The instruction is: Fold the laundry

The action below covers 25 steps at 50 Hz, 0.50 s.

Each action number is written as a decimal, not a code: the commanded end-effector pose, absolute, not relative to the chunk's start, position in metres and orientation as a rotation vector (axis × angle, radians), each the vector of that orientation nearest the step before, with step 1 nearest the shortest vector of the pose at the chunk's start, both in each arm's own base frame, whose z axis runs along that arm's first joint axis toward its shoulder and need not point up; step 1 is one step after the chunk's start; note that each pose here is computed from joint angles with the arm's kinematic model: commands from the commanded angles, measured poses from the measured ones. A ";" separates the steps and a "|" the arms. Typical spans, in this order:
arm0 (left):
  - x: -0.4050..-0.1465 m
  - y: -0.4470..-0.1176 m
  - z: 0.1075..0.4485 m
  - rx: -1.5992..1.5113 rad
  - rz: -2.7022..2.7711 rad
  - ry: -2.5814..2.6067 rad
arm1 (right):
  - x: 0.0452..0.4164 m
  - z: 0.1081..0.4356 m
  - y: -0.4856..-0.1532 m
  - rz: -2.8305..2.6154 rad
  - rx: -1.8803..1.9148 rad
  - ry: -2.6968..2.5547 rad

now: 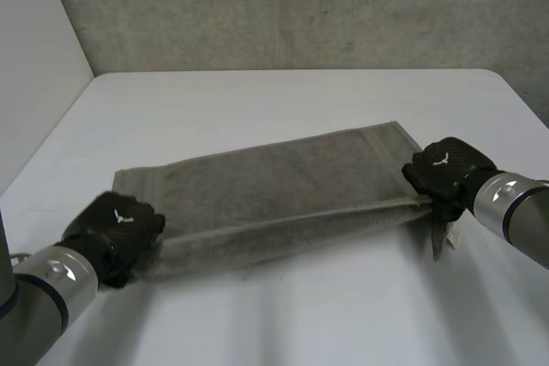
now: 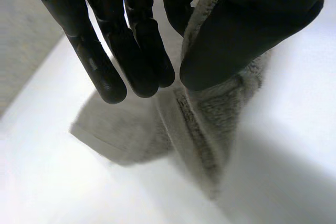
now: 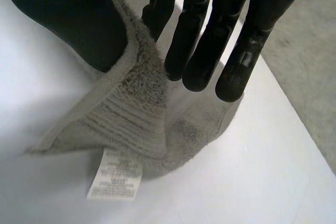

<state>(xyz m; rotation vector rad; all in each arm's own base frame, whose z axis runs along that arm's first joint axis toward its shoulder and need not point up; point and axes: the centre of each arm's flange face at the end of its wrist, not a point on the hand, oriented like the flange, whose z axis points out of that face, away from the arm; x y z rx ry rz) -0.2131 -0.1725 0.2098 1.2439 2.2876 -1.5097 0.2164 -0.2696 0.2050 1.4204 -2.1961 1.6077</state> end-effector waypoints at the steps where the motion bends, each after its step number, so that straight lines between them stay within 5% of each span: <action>1: -0.221 -0.193 0.218 1.174 -1.665 2.202 | 0.220 0.187 -0.291 1.793 1.105 -2.438; 13: -0.225 -0.225 0.218 1.066 -1.738 2.208 | 0.199 0.175 -0.303 1.761 0.868 -2.575; 25: -0.222 -0.223 0.212 1.013 -1.729 2.282 | 0.164 0.157 -0.305 1.648 0.551 -2.762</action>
